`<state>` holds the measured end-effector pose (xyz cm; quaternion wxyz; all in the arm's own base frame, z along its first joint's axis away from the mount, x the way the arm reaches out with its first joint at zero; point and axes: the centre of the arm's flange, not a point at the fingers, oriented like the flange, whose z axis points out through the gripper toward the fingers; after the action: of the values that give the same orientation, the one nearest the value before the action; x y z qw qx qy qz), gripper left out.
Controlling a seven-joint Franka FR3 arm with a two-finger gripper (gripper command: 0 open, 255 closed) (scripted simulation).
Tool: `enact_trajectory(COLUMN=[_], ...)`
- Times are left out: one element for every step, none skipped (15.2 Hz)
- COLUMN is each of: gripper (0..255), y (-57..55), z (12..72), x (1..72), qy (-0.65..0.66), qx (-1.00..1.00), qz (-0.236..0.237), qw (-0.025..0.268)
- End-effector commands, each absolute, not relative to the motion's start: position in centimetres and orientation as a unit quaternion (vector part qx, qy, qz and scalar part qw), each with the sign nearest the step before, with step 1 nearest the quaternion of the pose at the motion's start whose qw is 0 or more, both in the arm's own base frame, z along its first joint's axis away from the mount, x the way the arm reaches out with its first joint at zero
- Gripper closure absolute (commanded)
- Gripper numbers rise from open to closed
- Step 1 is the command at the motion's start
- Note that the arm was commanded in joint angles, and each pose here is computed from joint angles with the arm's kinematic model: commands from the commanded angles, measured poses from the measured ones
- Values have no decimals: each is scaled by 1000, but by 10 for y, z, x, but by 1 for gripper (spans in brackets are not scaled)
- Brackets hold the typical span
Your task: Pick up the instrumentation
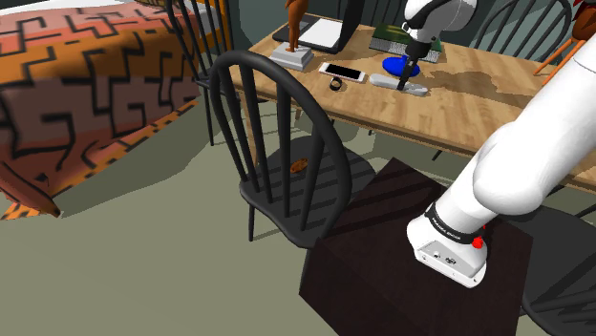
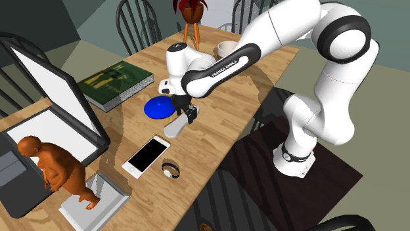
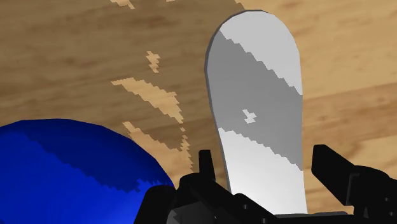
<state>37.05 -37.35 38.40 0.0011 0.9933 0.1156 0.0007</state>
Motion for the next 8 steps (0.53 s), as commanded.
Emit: enact_trajectory(gripper=[255, 255, 255, 255, 255, 255, 255, 255], y=[-374, -374, -374, -374, -374, -374, -374, -374], z=[384, 384, 384, 384, 384, 384, 383, 388], x=[371, 371, 371, 371, 371, 371, 370, 370], qy=[115, 115, 115, 115, 115, 115, 115, 115], qx=[993, 993, 993, 993, 993, 993, 993, 993], qz=[1, 1, 1, 1, 1, 1, 1, 1], qw=[1, 1, 1, 1, 1, 1, 1, 1])
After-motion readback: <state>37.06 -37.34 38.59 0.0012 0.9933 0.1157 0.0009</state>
